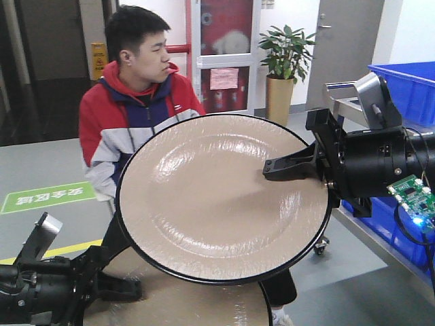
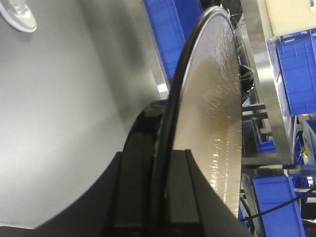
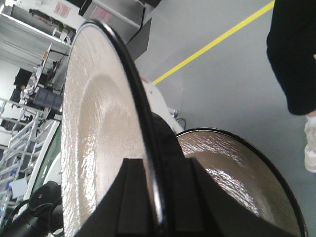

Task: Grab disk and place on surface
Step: 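Hold the plate with both grippers while the base drives to the counter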

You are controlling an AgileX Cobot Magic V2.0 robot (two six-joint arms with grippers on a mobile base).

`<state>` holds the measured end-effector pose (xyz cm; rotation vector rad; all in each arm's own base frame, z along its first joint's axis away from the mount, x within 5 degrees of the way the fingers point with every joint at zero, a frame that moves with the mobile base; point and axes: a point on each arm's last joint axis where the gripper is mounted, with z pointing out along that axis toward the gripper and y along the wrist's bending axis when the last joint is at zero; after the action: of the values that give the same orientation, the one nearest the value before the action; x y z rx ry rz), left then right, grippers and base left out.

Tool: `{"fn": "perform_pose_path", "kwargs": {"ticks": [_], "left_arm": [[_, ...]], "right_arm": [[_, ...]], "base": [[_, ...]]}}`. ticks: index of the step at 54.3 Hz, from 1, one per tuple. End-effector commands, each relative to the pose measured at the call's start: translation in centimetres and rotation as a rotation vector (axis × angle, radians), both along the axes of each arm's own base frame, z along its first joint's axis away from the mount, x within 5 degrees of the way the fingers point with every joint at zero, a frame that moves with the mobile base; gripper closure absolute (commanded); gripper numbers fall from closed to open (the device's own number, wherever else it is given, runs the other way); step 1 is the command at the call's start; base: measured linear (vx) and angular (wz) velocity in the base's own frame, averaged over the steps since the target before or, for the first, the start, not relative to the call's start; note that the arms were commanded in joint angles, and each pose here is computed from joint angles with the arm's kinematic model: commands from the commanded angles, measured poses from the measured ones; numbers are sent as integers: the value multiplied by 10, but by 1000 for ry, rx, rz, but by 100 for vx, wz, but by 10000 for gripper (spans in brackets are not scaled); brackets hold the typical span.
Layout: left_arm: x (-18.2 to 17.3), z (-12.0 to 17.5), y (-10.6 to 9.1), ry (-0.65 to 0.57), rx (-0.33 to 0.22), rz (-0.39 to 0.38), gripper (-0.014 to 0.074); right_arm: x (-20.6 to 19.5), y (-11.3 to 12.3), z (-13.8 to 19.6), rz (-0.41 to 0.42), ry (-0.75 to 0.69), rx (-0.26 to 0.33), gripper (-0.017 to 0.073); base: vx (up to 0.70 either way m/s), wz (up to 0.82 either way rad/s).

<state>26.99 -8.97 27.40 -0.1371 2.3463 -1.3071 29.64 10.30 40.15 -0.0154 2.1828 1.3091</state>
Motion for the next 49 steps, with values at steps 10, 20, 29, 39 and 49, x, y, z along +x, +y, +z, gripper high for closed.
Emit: {"fn": "perform_pose_path", "kwargs": {"ticks": [10, 20, 29, 39, 49], "left_arm": [[-2, 28, -4, -42, -130, 17, 592], [-2, 28, -4, -42, -130, 17, 592], [-2, 28, -4, -42, -130, 17, 592], [-2, 28, -4, -42, -130, 17, 592], [-2, 28, -4, -42, -130, 17, 592]], "right_arm": [[-9, 0, 34, -31, -81, 133, 567], [-9, 0, 34, -31, -81, 133, 567], [-9, 0, 34, -31, -81, 133, 567], [-9, 0, 34, -30, -81, 133, 567], [-9, 0, 34, -31, -81, 133, 567]], "base": [[43, -22], [42, -34], [40, -46], [38, -53], [37, -60]]}}
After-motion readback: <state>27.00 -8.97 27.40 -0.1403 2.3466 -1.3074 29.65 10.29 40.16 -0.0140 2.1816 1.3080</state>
